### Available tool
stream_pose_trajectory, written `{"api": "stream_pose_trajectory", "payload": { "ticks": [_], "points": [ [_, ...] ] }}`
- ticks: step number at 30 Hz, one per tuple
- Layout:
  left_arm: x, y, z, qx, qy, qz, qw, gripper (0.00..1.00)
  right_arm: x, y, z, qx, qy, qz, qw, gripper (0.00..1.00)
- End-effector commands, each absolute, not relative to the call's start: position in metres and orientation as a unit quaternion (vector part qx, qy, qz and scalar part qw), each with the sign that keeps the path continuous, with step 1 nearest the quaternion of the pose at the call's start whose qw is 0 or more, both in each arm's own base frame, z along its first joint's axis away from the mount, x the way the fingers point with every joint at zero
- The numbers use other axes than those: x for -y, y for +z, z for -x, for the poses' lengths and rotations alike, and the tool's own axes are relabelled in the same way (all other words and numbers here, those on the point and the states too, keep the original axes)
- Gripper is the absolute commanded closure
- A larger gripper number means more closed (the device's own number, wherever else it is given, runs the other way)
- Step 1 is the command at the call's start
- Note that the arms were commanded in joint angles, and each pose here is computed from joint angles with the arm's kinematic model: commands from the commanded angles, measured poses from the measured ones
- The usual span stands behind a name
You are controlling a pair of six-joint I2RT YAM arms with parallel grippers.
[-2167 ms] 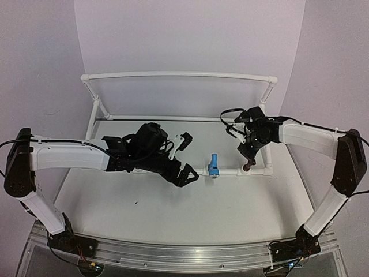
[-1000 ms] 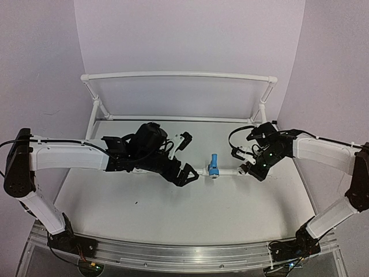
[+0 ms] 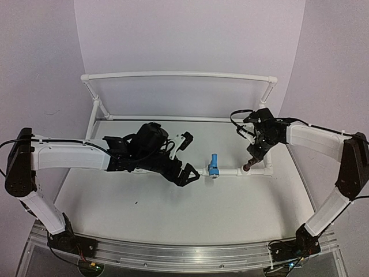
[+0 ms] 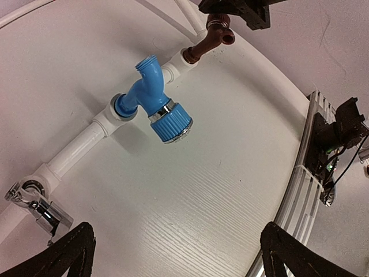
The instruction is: Install the water faucets
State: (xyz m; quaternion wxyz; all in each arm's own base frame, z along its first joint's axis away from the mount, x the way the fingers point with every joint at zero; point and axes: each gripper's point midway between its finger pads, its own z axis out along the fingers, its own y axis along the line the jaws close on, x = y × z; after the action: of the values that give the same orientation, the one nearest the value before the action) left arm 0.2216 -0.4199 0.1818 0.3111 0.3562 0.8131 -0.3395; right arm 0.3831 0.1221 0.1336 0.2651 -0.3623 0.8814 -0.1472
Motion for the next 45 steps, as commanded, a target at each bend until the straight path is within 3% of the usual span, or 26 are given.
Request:
{"api": "stream_pose_trajectory", "payload": {
  "ticks": [1,7,11,21,30,36,45],
  "points": [
    [0.424,0.2,-0.227,-0.799,-0.354,-0.352,0.335,0.0,-0.101,0.131,-0.361,-0.886,-0.146,0.366,0.243,1.0],
    [0.427,0.199,-0.227,-0.798,-0.355,-0.354,0.334,0.0,-0.107,0.105,-0.312,-0.892,-0.076,0.401,0.194,1.0],
    [0.431,0.197,-0.228,-0.797,-0.358,-0.357,0.329,0.0,-0.126,0.114,-0.298,-0.883,-0.026,0.418,0.211,1.0],
    [0.431,0.204,-0.229,-0.795,-0.36,-0.353,0.338,0.0,-0.182,0.115,-0.31,-0.863,-0.021,0.441,0.246,1.0],
    [0.428,0.2,-0.23,-0.798,-0.354,-0.352,0.337,0.0,-0.198,0.144,-0.358,-0.864,-0.057,0.404,0.294,1.0],
    [0.428,0.199,-0.23,-0.798,-0.353,-0.352,0.338,0.0,-0.186,0.155,-0.377,-0.861,-0.106,0.391,0.309,1.0],
    [0.426,0.201,-0.229,-0.798,-0.352,-0.354,0.338,0.0,-0.119,0.14,-0.371,-0.873,-0.157,0.382,0.262,1.0]
  ]
}}
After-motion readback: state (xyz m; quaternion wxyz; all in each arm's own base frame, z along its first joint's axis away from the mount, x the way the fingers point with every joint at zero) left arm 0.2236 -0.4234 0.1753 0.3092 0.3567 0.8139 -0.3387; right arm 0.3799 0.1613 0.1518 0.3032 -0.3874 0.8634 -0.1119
